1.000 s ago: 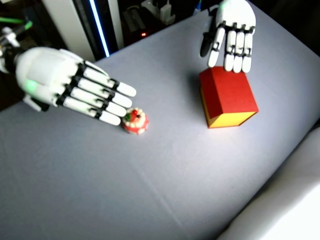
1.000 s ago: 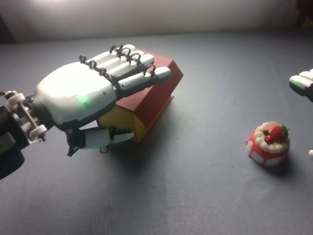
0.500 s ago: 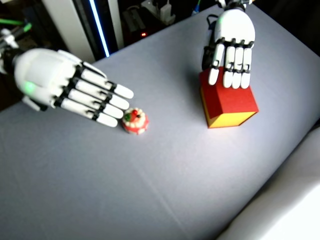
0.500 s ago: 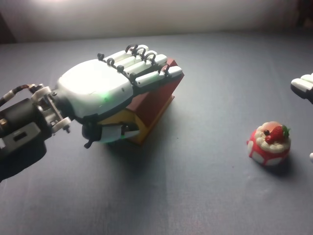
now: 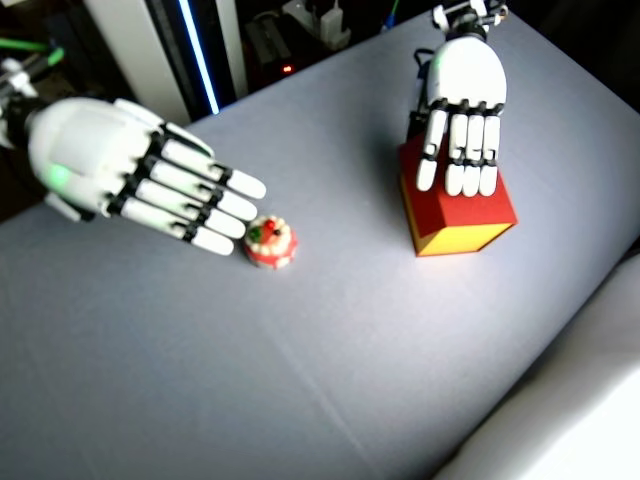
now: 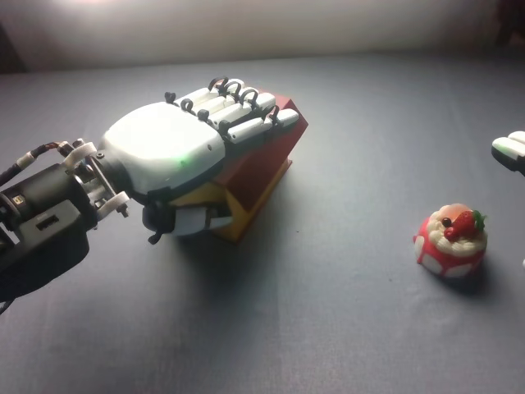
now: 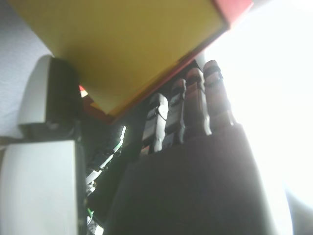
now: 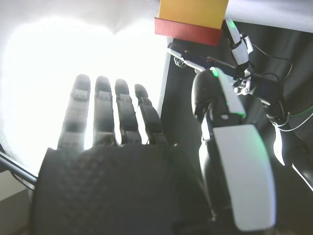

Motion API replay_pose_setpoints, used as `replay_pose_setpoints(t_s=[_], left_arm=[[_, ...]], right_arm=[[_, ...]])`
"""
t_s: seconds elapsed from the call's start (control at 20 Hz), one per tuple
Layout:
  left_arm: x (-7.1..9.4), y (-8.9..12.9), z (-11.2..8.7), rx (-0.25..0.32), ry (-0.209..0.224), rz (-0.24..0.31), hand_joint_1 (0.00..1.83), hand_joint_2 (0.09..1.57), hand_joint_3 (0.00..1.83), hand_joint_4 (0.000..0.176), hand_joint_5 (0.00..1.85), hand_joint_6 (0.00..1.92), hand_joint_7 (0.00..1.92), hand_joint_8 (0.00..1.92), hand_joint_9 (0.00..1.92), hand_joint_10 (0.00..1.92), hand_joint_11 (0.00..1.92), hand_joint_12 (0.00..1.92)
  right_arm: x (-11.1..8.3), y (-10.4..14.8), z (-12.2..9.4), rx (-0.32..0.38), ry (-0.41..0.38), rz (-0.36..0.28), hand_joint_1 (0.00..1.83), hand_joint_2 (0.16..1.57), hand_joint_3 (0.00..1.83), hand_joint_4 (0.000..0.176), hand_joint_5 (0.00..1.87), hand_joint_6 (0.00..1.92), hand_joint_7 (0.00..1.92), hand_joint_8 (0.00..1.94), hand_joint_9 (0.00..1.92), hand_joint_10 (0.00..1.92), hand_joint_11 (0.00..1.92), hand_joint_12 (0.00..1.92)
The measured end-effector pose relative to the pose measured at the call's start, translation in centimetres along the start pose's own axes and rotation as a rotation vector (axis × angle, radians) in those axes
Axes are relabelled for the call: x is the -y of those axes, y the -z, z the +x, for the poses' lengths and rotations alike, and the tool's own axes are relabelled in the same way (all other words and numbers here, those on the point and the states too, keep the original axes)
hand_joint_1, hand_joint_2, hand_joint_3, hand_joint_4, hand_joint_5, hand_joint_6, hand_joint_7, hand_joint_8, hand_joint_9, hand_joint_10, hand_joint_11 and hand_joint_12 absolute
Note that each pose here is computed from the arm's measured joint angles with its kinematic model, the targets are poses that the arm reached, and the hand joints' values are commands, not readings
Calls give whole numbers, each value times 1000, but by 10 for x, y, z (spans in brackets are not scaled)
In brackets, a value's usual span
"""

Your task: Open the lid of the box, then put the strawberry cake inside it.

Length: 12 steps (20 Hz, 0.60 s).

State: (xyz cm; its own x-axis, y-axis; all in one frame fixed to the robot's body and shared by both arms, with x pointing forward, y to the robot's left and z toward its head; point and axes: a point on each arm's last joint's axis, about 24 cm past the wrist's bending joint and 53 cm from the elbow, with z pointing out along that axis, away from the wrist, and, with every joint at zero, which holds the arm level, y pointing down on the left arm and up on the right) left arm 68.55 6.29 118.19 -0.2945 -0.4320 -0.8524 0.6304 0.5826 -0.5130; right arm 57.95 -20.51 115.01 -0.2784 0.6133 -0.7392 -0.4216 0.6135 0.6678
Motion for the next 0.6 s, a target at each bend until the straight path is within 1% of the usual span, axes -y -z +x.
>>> replay_pose_setpoints(t_s=[0.05, 0.1, 0.15, 0.2, 0.25, 0.3, 0.35, 0.4, 0.45, 0.5, 0.55, 0.6], left_arm=[[0, 0, -3, 12, 9, 0, 818, 1251, 34, 91, 0, 0, 0, 0, 0, 0, 0, 0], [0, 0, -7, 30, 20, 2, 745, 1279, 40, 101, 0, 0, 0, 0, 0, 0, 0, 0], [1, 0, -11, 47, 29, 5, 714, 1294, 36, 112, 0, 0, 0, 0, 0, 0, 0, 0], [2, 0, -15, 62, 33, 11, 731, 1306, 20, 97, 0, 0, 0, 0, 0, 0, 0, 0], [3, 1, -17, 71, 37, 14, 731, 1306, 20, 97, 0, 0, 0, 0, 0, 0, 0, 0], [4, 1, -19, 81, 41, 17, 666, 1335, 22, 91, 0, 0, 0, 0, 0, 0, 0, 0], [4, 1, -21, 87, 44, 18, 666, 1335, 22, 91, 0, 0, 0, 0, 0, 0, 0, 0], [4, 1, -23, 96, 50, 18, 621, 1360, 25, 99, 0, 0, 0, 0, 0, 0, 0, 0], [4, 1, -25, 106, 54, 20, 615, 1371, 27, 113, 0, 0, 0, 0, 0, 0, 0, 0], [4, 2, -28, 119, 61, 21, 540, 1402, 24, 122, 0, 0, 0, 0, 0, 0, 0, 0], [4, 2, -30, 127, 65, 23, 540, 1402, 24, 122, 0, 0, 0, 0, 0, 0, 0, 0], [5, 3, -33, 137, 69, 26, 587, 1392, 9, 103, 0, 0, 0, 0, 0, 0, 0, 0]], right_arm=[[0, 0, 0, 0, 0, 0, 524, 1343, 5, 0, 0, 0, 0, 0, 0, 0, 0, 0], [0, 0, 0, -1, 0, -1, 523, 1346, 6, 0, 0, 0, 0, 0, 0, 0, 0, 0], [0, 0, 0, -1, 0, -1, 524, 1350, 8, 0, 0, 0, 0, 0, 0, 0, 0, 0], [0, 0, 0, 0, -1, -1, 526, 1352, 8, 0, 0, 0, 0, 0, 0, 0, 0, 0], [0, 0, 0, 0, 0, 0, 526, 1352, 8, 0, 0, 0, 0, 0, 0, 0, 0, 0], [0, 1, 1, -2, 0, 0, 536, 1353, 6, 0, 0, 0, 0, 0, 0, 0, 0, 0], [1, 1, 1, -2, -1, 1, 536, 1353, 6, 0, 0, 0, 0, 0, 0, 0, 0, 0], [1, 1, 2, -2, -3, 2, 536, 1354, 6, 0, 0, 0, 0, 0, 0, 0, 0, 0], [1, 1, 2, -2, -3, 2, 539, 1355, 6, 0, 0, 0, 0, 0, 0, 0, 0, 0], [1, 1, 2, -2, -3, 2, 546, 1354, 4, 0, 0, 0, 0, 0, 0, 0, 0, 0], [1, 1, 2, -2, -3, 1, 546, 1354, 4, 0, 0, 0, 0, 0, 0, 0, 0, 0], [1, 1, 2, -1, -3, 2, 549, 1354, 3, 0, 0, 0, 0, 0, 0, 0, 0, 0]])
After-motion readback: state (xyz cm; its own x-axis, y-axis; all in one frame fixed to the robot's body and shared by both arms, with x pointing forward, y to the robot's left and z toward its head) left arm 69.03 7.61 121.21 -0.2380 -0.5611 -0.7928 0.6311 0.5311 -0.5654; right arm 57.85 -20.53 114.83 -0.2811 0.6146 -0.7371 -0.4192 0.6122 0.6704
